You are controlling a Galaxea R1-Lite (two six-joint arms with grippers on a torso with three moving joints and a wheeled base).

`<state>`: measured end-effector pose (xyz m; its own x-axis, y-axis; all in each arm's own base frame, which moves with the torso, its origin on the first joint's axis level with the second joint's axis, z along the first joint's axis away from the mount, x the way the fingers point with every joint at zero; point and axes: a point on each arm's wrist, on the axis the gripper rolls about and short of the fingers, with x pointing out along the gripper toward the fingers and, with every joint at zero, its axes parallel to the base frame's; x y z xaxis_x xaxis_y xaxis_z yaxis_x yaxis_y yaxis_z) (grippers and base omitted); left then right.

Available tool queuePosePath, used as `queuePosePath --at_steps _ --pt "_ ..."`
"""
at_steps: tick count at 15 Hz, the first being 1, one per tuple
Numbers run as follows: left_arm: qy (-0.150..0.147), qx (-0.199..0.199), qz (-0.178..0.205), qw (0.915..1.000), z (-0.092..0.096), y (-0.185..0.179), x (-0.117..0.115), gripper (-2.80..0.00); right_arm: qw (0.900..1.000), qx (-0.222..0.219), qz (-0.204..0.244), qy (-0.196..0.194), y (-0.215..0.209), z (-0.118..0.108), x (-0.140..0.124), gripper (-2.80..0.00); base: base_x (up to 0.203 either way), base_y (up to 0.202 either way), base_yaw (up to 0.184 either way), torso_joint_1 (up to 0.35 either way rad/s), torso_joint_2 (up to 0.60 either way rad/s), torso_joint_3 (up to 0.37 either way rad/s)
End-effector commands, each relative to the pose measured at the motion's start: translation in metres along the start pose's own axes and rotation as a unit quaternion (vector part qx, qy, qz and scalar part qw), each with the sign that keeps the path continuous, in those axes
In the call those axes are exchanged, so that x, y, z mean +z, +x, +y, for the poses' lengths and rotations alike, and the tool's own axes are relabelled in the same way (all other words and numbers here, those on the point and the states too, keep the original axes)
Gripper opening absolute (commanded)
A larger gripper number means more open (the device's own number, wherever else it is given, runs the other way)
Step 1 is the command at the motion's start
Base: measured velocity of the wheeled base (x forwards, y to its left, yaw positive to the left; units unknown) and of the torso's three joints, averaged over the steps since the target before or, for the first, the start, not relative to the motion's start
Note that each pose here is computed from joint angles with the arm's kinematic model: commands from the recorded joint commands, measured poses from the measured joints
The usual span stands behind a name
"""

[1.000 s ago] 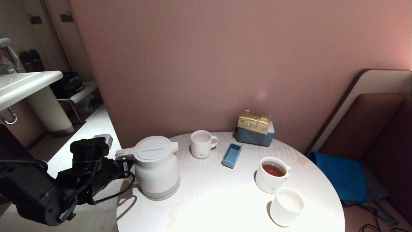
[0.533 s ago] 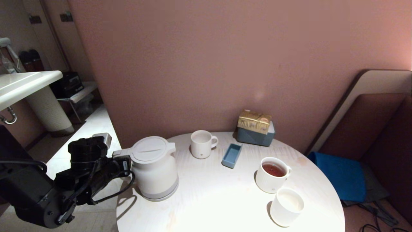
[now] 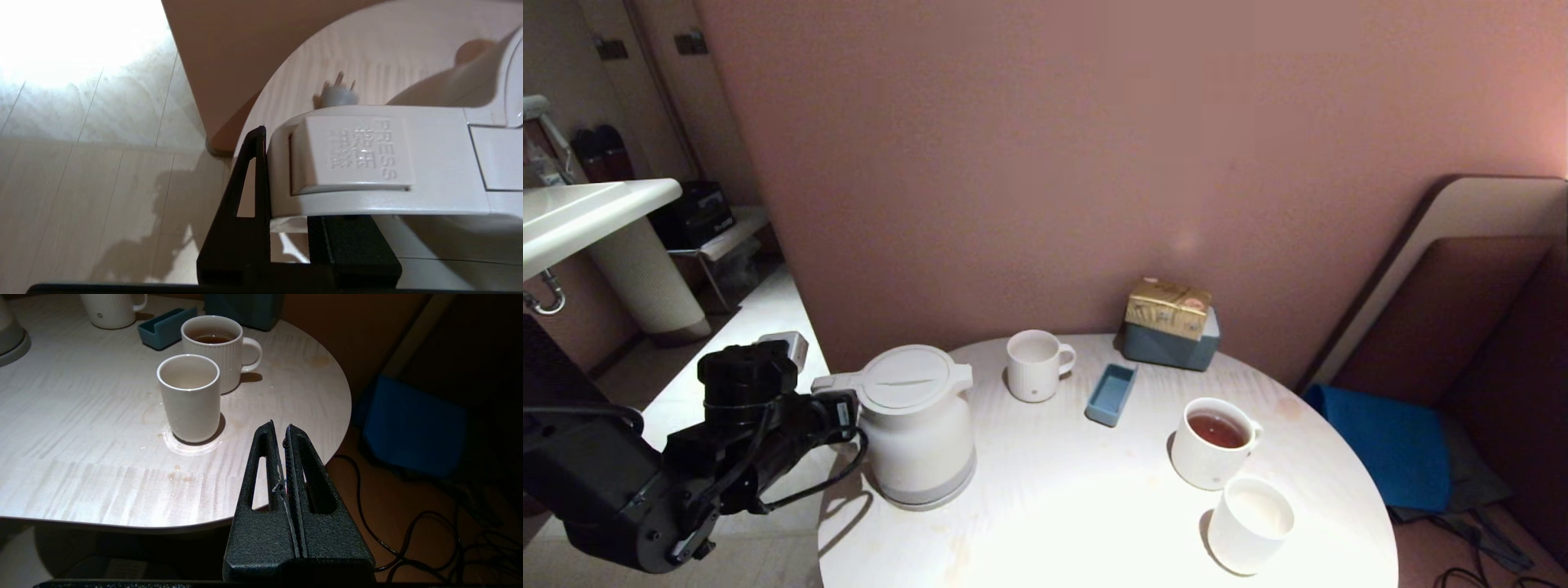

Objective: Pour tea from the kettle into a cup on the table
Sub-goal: Pick up the kettle, then pour water into the cup

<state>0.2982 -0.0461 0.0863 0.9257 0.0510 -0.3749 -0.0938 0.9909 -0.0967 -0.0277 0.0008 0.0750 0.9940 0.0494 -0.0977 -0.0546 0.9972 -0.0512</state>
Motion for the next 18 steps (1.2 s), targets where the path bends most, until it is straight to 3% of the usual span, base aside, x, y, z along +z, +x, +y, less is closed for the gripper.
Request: queuePosePath --at_steps 1,4,10,18 --pt "-0.007 -0.006 -0.029 0.9995 -0.002 -0.004 0.013 -2.80 1.000 0.001 0.000 0.000 0.000 0.000 0.000 -2.80 0.000 0.000 0.000 0.000 0.00 0.000" --pt "-0.014 -0.015 -0.063 0.9978 -0.006 -0.014 0.033 -2.80 1.000 0.001 0.000 0.000 0.000 0.000 0.000 -2.80 0.000 0.000 0.000 0.000 0.00 0.000" --pt "-0.014 -0.046 -0.079 0.9957 -0.026 -0.048 0.070 -2.80 1.000 0.001 0.000 0.000 0.000 0.000 0.000 -2.80 0.000 0.000 0.000 0.000 0.00 0.000" --pt "0.006 -0.095 -0.099 0.9906 -0.096 -0.088 0.116 -2.80 1.000 0.001 0.000 0.000 0.000 0.000 0.000 -2.80 0.000 0.000 0.000 0.000 0.00 0.000"
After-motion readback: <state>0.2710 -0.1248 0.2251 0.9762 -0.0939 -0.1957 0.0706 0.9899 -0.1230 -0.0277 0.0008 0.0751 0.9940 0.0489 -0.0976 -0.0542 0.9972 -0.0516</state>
